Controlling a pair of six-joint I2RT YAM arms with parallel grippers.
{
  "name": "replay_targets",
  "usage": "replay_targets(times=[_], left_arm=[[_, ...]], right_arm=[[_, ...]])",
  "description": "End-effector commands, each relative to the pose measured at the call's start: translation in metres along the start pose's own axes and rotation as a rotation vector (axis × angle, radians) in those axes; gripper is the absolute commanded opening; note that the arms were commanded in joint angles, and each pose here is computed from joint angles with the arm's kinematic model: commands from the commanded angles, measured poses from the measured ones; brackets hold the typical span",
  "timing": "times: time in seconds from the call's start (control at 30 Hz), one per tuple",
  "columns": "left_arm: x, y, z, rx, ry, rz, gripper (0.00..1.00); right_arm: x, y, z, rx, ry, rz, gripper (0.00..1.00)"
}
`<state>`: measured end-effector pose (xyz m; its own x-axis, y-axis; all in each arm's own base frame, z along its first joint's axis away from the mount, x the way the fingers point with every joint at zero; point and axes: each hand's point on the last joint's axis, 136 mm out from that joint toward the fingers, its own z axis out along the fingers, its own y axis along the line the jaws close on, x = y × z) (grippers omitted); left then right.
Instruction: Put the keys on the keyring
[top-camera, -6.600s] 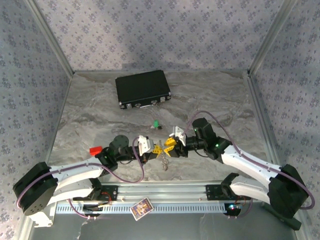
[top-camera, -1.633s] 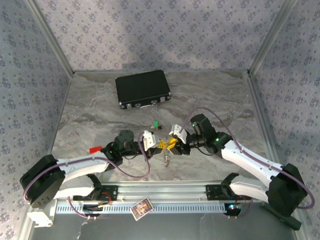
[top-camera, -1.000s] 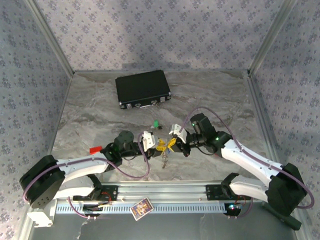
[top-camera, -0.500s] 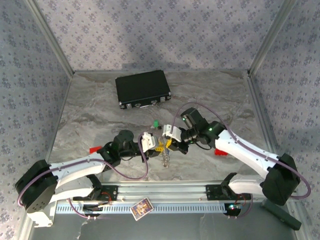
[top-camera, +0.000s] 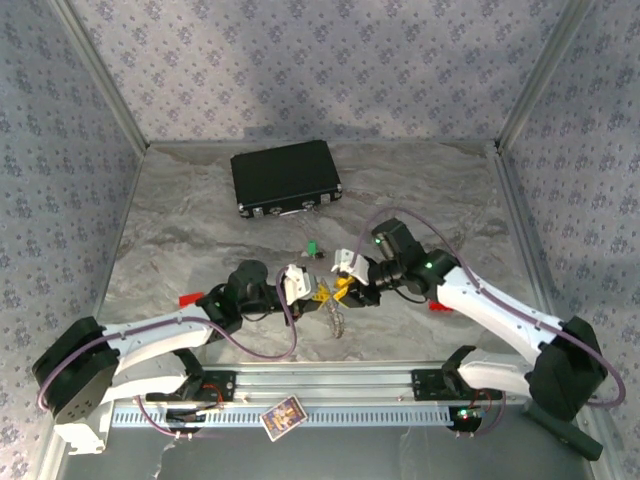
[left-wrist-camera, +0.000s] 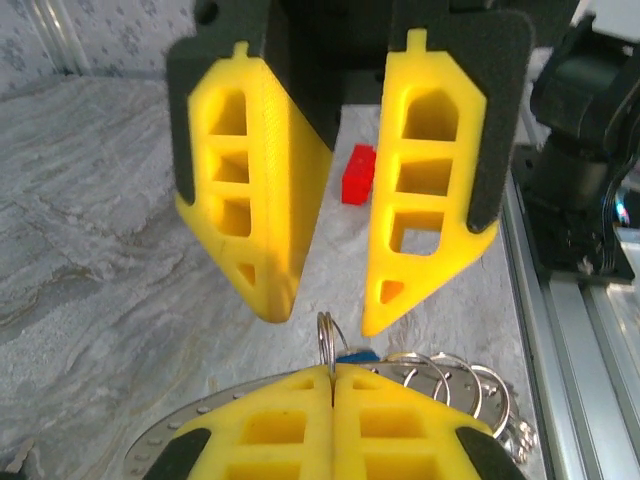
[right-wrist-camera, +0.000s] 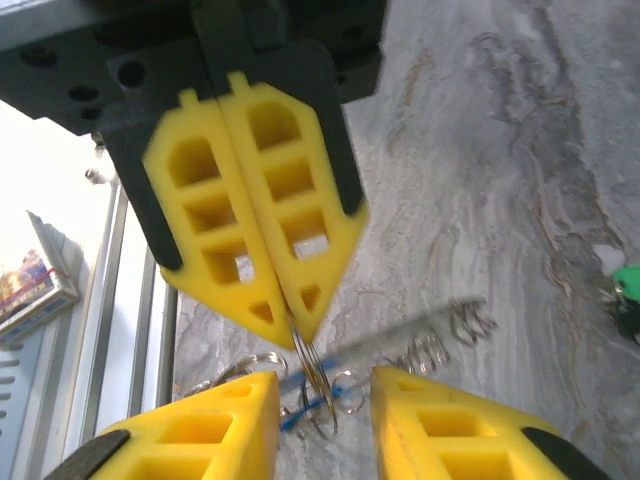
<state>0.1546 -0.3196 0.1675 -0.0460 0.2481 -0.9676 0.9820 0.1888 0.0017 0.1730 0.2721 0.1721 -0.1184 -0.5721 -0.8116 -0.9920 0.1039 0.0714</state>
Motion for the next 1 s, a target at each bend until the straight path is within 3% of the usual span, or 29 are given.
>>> replay_targets(times=[0.0, 0.33, 0.63, 0.73, 0.87, 0.97], left_arm=[[-0.02, -0.001, 0.001, 0.011, -0.131, -0.031, 0.0], [-0.025, 0.002, 0.005, 0.011, -0.182, -0.065, 0.0], [-0.028, 0.0, 0.006, 0.029, -0.189, -0.07, 0.0], [-0.029, 0.0, 0.006, 0.027, -0.179, -0.07, 0.0], [-0.019, 0.002, 0.008, 0.02, -0.082, -0.067, 0.27], [-0.014, 0.0, 0.006, 0.026, -0.025, -0.038, 0.28]], right_arm=[[-0.018, -0.002, -0.007, -0.007, -0.165, 0.053, 0.34], [-0.007, -0.004, -0.004, -0.004, -0.196, 0.1, 0.33], [-0.014, -0.001, -0.002, -0.052, -0.208, 0.107, 0.02], [-0.017, 0.0, -0.004, -0.057, -0.204, 0.102, 0.0], [-0.017, 0.003, -0.006, -0.053, -0.127, 0.065, 0.0], [-0.014, 0.007, -0.005, -0.058, -0.052, 0.033, 0.0]])
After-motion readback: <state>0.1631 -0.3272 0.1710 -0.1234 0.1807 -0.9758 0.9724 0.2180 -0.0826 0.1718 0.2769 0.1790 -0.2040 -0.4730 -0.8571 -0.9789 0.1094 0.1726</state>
